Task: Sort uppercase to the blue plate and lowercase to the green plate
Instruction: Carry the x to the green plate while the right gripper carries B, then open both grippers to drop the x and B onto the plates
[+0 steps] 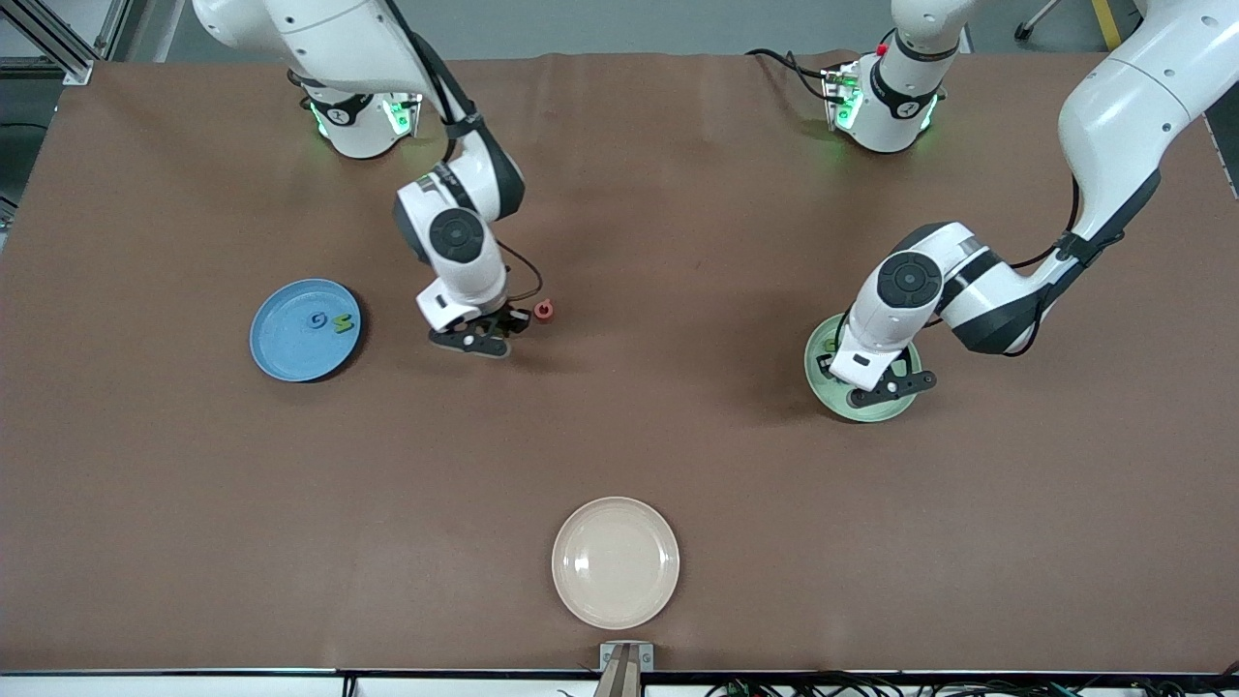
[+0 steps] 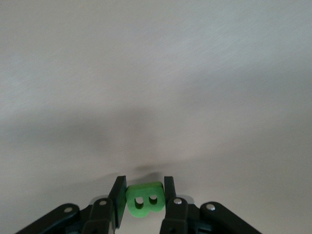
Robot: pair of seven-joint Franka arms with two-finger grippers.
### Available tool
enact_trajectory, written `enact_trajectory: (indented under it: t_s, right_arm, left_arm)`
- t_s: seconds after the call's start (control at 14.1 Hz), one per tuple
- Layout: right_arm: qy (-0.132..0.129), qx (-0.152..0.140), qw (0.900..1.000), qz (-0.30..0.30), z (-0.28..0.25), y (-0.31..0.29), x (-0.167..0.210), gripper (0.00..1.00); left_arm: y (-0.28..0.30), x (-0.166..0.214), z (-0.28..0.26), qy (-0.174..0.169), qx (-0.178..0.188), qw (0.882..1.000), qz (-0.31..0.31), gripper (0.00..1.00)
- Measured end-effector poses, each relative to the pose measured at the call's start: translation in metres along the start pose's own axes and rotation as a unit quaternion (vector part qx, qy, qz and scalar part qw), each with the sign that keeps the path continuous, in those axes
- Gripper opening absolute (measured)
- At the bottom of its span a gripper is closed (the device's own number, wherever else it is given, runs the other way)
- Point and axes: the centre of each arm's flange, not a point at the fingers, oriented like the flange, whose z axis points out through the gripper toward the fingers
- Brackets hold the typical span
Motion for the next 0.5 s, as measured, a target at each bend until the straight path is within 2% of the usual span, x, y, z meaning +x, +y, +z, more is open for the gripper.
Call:
enact_trajectory:
  t_s: [0.14, 0.35, 0.5]
  right_arm:
    - [-0.018, -0.002, 0.999, -0.029, -0.022, 0.043, 0.024, 0.36]
    - [-0.03, 0.006, 0.997, -0.072, -0.034, 0.118, 0.047, 0.36]
    - [-0.035, -0.002, 0.995, -0.094, -0.031, 0.169, 0.051, 0.36]
  left_arm:
    - [-0.003, 0.002, 0.0, 0.0, -0.002, 1.0, -0.002, 0.64]
    - [0.0, 0.005, -0.008, 0.007, -0.007, 1.0, -0.002, 0.66]
    - [0.002, 0.007, -0.014, 0.012, -0.01, 1.0, -0.002, 0.68]
